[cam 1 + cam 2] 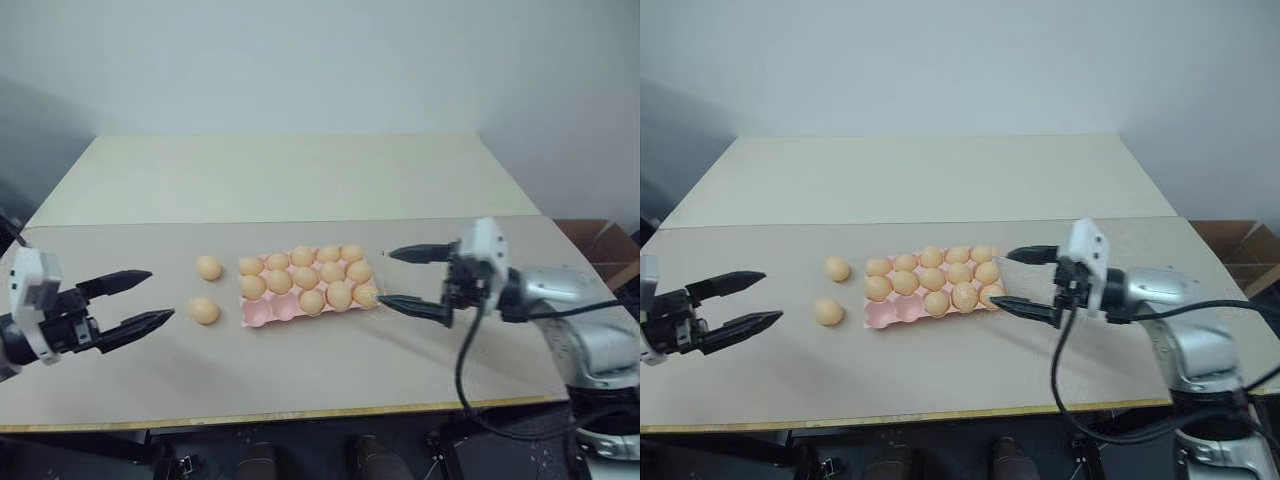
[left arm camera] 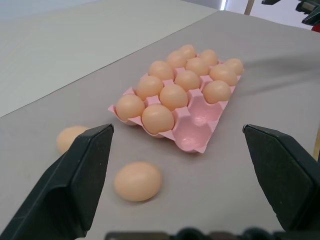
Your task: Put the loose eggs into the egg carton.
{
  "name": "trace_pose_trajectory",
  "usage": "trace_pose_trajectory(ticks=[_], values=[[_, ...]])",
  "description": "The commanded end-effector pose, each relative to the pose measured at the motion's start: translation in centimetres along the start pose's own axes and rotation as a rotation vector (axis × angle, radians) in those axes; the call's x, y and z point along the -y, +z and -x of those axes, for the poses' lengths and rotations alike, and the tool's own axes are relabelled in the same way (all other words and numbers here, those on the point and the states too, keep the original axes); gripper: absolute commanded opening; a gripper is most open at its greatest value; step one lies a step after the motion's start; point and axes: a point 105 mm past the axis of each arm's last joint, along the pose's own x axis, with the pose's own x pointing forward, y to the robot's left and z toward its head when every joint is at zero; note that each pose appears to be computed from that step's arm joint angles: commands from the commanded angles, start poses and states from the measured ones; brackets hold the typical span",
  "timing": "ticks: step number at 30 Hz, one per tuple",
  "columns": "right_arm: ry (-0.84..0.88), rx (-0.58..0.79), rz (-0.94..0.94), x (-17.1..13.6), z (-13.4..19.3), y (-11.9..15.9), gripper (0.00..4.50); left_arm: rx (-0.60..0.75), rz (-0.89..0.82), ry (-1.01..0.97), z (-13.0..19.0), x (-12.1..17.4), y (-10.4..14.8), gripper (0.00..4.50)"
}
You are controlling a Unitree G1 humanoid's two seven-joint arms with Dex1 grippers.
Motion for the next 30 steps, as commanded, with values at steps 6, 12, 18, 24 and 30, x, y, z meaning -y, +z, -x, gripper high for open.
trace_pose_trajectory(ticks=[6, 12, 18, 24, 30], values=[[-0.083, -0.112, 0.030, 1.7, 5.9, -0.8, 4.49, -0.035, -0.022, -0.003, 0.8, -0.3, -0.2, 4.50], [-0.063, -0.097, 0.042, 1.3, 5.4, -0.5, 4.49, -0.034, -0.023, -0.003, 0.6, -0.3, -0.3, 4.50], [-0.042, -0.085, 0.052, 0.9, 5.0, -0.2, 4.49, -0.040, -0.024, 0.008, 0.4, -0.4, -0.7, 4.50], [-0.021, -0.066, 0.071, 0.6, 4.5, 0.3, 4.49, -0.090, -0.063, 0.037, -1.9, -1.0, -2.7, 4.50], [-0.005, -0.054, 0.095, 0.4, 3.9, 1.0, 4.49, -0.146, -0.121, 0.089, -6.0, -2.8, -5.6, 4.50]])
